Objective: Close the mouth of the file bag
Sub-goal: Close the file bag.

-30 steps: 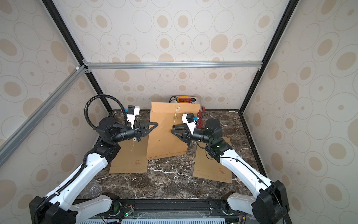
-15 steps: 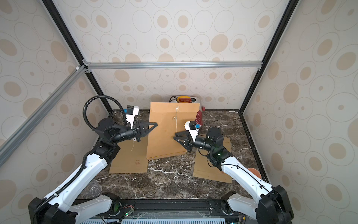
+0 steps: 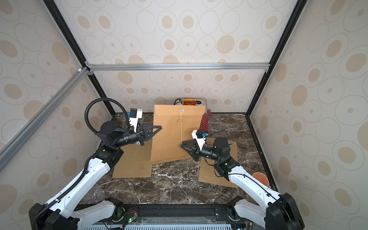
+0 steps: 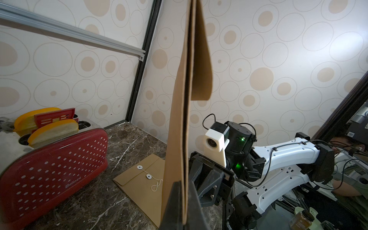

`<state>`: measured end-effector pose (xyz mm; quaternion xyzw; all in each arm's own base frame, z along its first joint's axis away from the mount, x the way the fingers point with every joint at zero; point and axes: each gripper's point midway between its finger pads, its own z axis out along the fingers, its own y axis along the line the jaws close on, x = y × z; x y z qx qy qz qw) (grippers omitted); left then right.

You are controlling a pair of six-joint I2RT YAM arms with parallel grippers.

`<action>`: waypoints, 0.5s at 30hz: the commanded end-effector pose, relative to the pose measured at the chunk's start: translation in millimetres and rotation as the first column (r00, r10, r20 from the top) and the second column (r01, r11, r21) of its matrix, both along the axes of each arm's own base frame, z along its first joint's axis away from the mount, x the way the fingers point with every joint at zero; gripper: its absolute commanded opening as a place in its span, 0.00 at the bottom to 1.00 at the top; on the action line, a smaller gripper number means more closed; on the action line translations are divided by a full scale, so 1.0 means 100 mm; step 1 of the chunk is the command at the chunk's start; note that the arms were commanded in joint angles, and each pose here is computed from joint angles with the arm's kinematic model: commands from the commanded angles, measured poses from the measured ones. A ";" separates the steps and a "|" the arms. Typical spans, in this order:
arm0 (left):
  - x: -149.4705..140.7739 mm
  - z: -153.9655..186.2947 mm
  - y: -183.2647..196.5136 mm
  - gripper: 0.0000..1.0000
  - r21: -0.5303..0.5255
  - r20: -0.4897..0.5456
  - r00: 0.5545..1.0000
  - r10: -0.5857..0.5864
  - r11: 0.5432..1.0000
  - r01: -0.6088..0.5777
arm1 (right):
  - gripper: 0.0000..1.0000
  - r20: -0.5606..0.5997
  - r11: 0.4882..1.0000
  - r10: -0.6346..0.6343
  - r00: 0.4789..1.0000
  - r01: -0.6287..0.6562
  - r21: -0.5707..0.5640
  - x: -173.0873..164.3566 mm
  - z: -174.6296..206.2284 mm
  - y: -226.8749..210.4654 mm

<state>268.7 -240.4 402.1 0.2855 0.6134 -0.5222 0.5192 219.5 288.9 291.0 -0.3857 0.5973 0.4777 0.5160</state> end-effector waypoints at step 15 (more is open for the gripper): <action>-0.11 0.19 0.02 0.00 -0.029 0.059 0.998 -0.012 0.999 0.013 | 0.17 -0.015 0.999 -0.007 1.000 0.008 0.045 0.08 0.02 0.06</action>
